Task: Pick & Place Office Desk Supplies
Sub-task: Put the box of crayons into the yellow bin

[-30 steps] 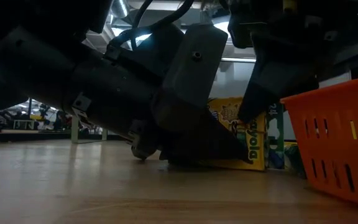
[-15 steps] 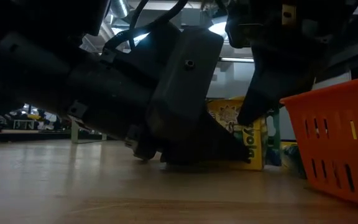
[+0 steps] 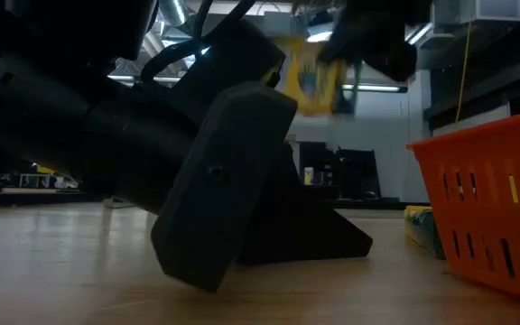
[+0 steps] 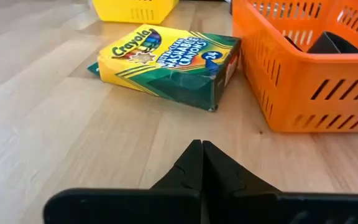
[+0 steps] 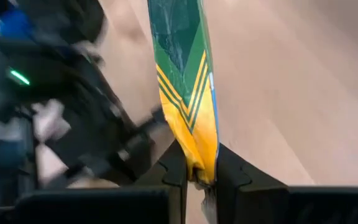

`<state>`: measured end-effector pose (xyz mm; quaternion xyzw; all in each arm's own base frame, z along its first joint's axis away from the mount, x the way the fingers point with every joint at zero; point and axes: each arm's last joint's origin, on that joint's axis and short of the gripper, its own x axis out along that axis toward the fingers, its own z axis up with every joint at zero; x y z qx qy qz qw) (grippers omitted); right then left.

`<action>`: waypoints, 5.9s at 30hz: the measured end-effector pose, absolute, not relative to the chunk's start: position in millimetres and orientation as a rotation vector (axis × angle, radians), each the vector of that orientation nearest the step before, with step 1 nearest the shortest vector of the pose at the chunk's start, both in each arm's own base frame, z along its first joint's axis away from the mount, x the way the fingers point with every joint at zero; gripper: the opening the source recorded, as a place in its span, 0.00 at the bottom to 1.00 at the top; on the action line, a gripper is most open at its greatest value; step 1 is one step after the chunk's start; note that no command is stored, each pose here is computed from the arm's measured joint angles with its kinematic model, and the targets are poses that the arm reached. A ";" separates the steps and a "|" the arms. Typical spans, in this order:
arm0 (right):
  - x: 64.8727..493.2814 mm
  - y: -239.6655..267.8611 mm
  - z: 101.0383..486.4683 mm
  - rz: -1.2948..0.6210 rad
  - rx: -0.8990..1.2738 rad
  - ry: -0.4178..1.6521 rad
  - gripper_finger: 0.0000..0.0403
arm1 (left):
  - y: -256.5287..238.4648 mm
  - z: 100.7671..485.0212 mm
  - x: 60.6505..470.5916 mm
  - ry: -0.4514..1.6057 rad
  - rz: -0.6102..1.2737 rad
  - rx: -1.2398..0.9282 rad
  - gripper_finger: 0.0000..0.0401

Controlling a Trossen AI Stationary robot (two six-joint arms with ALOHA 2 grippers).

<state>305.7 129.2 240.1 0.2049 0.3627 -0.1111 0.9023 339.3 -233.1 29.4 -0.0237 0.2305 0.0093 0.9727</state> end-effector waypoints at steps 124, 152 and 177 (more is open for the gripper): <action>161.8 -22.6 181.6 -0.888 1.562 2.156 0.34 | -240.0 38.1 337.9 0.593 -0.431 0.057 0.01; 186.0 -30.1 209.0 -0.871 1.519 2.021 0.46 | -236.2 37.2 339.9 0.604 -0.423 0.058 0.01; 246.6 3.6 256.8 -0.721 1.327 1.602 0.46 | -235.9 36.8 339.8 0.603 -0.427 0.085 0.01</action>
